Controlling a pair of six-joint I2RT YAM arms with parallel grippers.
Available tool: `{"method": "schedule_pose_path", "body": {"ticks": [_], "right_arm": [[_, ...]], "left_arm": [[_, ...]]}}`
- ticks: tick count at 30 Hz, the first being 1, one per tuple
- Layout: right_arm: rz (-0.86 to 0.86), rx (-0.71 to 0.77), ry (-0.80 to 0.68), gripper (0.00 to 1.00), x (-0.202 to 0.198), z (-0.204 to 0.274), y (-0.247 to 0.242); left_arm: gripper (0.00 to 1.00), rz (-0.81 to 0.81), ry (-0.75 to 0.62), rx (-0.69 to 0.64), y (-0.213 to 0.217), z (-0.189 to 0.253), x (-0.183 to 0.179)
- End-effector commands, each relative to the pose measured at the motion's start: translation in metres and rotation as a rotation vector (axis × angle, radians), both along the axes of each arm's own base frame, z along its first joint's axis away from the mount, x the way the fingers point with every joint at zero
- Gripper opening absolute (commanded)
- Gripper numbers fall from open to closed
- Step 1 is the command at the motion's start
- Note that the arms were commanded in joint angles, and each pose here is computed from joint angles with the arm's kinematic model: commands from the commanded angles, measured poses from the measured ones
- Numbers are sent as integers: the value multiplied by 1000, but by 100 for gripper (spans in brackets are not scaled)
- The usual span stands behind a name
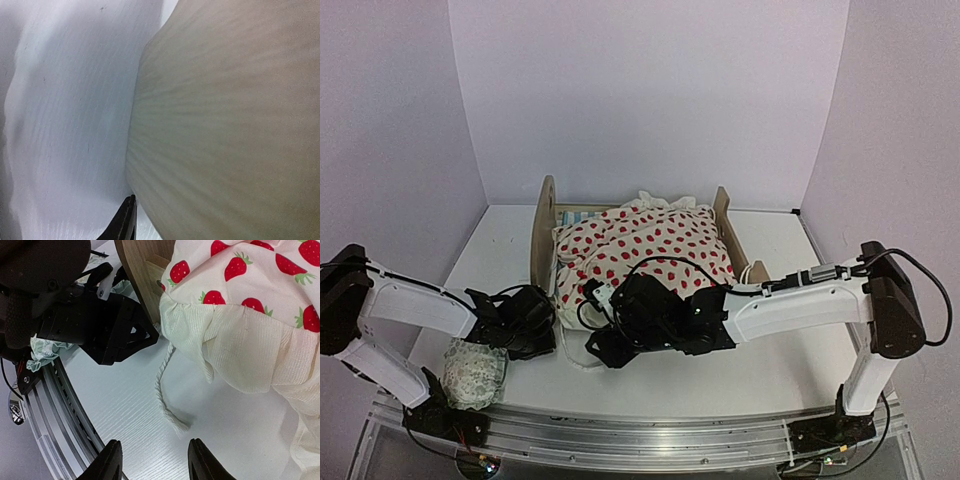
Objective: Set up the pet bed
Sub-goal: Cross the left ropes of the mattress closest to the robot.
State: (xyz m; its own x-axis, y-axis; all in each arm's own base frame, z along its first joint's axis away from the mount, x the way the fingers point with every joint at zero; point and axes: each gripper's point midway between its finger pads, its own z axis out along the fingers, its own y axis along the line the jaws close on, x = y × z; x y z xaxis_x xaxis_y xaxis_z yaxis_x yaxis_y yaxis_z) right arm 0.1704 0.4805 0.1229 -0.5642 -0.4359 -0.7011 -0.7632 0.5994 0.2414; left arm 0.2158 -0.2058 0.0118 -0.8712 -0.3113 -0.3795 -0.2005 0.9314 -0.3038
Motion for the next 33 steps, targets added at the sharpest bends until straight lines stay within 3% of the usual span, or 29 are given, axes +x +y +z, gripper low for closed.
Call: {"method": "schedule_pose_path", "body": {"ticks": [1,7,20,33], "right_arm": [[-27,11,-8,46,2,12,-8],[-37,-1,-4,46,2,8,-14],[-38,-38,-5,46,11,-15,9],[-18,-77,49,47,18,-68,51]], "left_arm": [[21,-22,4,6,-9,-11,1],[0,-16,18,11,-11,-15,-4],[0,-11,-28,-90,12,40,-26],[0,-67,35,-175,22,58,-58]]}}
